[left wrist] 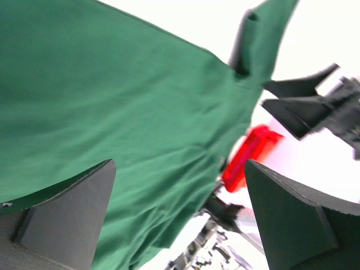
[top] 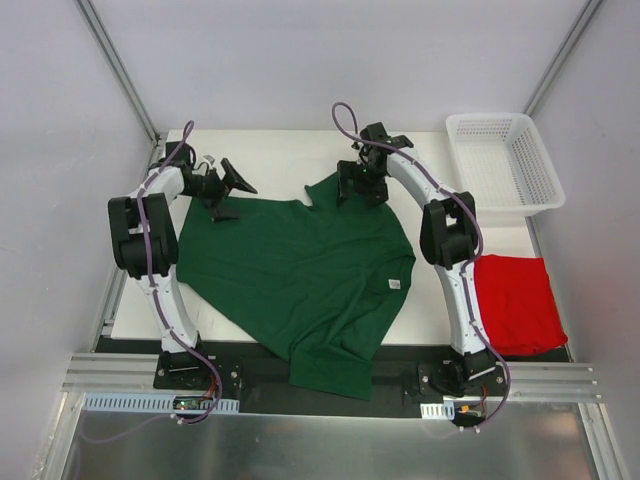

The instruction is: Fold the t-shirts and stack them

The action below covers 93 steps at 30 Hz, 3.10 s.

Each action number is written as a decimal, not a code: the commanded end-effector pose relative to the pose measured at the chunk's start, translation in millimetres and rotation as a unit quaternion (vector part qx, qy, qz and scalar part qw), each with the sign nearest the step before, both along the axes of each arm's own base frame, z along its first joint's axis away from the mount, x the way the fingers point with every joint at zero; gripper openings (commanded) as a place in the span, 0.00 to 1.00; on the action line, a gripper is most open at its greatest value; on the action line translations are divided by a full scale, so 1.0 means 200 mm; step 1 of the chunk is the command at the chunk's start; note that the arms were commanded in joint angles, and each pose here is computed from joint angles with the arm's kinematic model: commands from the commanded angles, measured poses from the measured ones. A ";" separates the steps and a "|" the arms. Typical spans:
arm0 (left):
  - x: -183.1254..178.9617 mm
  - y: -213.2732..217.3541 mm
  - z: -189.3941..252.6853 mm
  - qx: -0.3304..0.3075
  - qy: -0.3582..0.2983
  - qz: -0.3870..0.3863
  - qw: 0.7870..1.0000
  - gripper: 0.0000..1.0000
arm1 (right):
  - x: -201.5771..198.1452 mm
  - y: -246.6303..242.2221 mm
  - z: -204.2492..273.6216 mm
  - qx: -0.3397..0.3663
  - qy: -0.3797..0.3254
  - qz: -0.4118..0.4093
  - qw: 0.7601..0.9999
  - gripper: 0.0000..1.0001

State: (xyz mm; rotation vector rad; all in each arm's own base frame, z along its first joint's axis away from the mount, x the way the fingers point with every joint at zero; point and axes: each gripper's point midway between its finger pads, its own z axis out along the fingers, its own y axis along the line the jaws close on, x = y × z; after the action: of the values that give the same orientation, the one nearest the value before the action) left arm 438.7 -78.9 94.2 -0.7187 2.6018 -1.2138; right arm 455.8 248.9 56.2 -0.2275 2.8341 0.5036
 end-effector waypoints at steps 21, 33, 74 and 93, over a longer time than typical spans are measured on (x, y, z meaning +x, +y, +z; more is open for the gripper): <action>-0.21 -0.30 0.45 -0.090 -0.097 -0.033 0.991 0.99 | 0.16 0.27 0.00 0.182 0.055 -0.055 0.980 0.96; -0.37 -0.40 0.41 -0.097 -0.086 -0.045 0.991 0.99 | 0.50 0.00 0.05 0.234 0.012 -0.155 0.960 0.96; -0.64 -0.52 0.57 -0.119 -0.131 -0.063 0.982 0.99 | -0.76 -0.19 -0.19 -0.055 0.252 0.045 0.965 0.96; -0.71 -0.52 0.58 -0.121 -0.129 -0.053 0.983 0.99 | -0.22 -0.46 -0.14 -0.096 0.188 -0.063 0.976 0.96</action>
State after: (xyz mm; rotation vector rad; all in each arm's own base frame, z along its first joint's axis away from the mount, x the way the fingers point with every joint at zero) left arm 300.8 -179.0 203.9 -0.4577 2.3501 -1.5465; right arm 372.9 193.6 30.6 -0.0530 3.3415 0.4237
